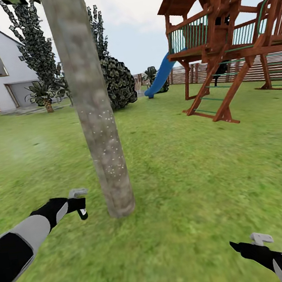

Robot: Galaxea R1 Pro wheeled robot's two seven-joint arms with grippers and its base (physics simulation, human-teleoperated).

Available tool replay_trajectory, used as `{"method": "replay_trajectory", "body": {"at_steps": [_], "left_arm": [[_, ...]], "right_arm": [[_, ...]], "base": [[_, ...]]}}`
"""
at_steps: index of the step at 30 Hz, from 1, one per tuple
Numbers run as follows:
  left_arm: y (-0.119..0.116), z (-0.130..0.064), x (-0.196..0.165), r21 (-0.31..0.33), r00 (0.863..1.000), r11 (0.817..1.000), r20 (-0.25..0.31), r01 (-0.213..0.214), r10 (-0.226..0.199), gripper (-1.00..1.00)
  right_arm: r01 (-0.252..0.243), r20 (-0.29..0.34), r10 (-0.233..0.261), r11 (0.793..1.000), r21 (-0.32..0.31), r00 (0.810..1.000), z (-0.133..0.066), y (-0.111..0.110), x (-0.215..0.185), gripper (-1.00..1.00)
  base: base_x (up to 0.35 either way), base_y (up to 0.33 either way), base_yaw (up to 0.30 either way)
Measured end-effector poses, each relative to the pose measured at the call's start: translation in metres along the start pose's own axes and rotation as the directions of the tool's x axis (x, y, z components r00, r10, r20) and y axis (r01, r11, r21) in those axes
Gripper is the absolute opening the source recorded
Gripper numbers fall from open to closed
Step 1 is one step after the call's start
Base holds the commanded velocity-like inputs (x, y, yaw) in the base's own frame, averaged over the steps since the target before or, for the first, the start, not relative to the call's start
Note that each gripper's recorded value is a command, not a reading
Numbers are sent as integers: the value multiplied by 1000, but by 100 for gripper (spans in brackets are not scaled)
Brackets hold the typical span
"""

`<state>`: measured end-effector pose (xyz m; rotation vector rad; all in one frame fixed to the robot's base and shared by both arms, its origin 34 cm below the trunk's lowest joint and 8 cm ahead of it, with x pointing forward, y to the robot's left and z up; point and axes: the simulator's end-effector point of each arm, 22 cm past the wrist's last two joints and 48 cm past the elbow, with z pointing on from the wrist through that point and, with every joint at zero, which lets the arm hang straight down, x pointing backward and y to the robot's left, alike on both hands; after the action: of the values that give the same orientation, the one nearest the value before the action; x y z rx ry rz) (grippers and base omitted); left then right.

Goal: In the garden, pick up the pesticide atomizer on the floor and spray pesticide onto both trees until each tree trunk is fully covered.

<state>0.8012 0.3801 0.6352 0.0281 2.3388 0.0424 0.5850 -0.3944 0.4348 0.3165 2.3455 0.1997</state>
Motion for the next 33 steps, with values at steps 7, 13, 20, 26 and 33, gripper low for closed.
{"method": "replay_trajectory", "body": {"at_steps": [7,13,20,26,33], "left_arm": [[-3,2,5,6,1000,1000,5,8,-8,-100],[-3,2,5,5,1000,1000,5,9,-9,-100],[-2,2,5,5,1000,1000,5,9,-9,-100],[-2,2,5,5,1000,1000,3,9,-9,-100],[-3,2,5,6,1000,1000,2,11,-11,-100]], "right_arm": [[0,1,0,1000,2,1000,-1,-2,-1,100],[0,2,0,1000,4,1000,-1,-3,-1,100],[0,2,0,1000,4,1000,-1,-3,-1,100],[0,2,0,1000,4,1000,-1,-3,-1,100],[0,2,0,1000,4,1000,-1,-3,-1,100]], "base": [[0,314,-261],[-112,295,-190],[-231,261,-44],[-133,144,-244],[-124,186,-145]]}}
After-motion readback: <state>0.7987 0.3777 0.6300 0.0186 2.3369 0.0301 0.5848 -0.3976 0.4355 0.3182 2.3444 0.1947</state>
